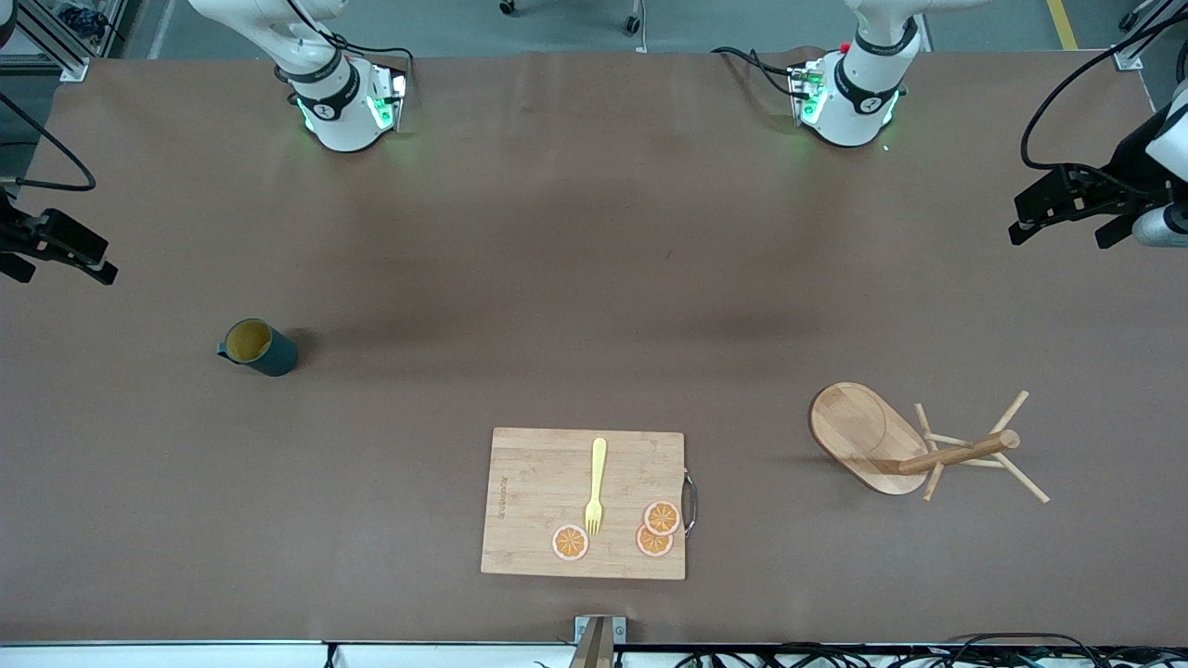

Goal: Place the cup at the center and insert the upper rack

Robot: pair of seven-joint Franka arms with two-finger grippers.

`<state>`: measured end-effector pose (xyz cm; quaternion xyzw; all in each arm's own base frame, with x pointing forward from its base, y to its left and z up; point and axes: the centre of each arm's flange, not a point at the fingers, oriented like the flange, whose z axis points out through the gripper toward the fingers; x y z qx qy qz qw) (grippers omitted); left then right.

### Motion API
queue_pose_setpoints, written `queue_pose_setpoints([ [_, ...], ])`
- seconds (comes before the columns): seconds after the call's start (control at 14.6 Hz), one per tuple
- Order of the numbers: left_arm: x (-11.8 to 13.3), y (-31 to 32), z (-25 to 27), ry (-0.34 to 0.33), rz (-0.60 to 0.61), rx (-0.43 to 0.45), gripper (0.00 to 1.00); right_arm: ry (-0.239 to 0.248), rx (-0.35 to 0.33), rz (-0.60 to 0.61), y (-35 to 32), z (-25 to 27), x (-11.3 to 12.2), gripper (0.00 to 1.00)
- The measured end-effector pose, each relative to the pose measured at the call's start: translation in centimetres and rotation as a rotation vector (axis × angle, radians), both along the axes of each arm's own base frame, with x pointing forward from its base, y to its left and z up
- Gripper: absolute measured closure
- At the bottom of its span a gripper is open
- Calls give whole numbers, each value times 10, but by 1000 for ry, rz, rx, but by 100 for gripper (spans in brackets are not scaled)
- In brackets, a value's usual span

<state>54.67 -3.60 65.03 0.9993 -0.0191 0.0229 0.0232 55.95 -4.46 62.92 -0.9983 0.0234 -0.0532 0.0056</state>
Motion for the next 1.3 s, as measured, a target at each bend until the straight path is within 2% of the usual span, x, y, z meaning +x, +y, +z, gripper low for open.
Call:
queue_pose_setpoints([
  [0.68,0,0,1,-1,0,0,0,8,0,17,10,-3,1,0],
  [1.1,0,0,1,-1,0,0,0,73,0,16,9,-37,16,0],
  [1.3,0,0,1,-2,0,0,0,147,2,17,10,-70,26,0],
])
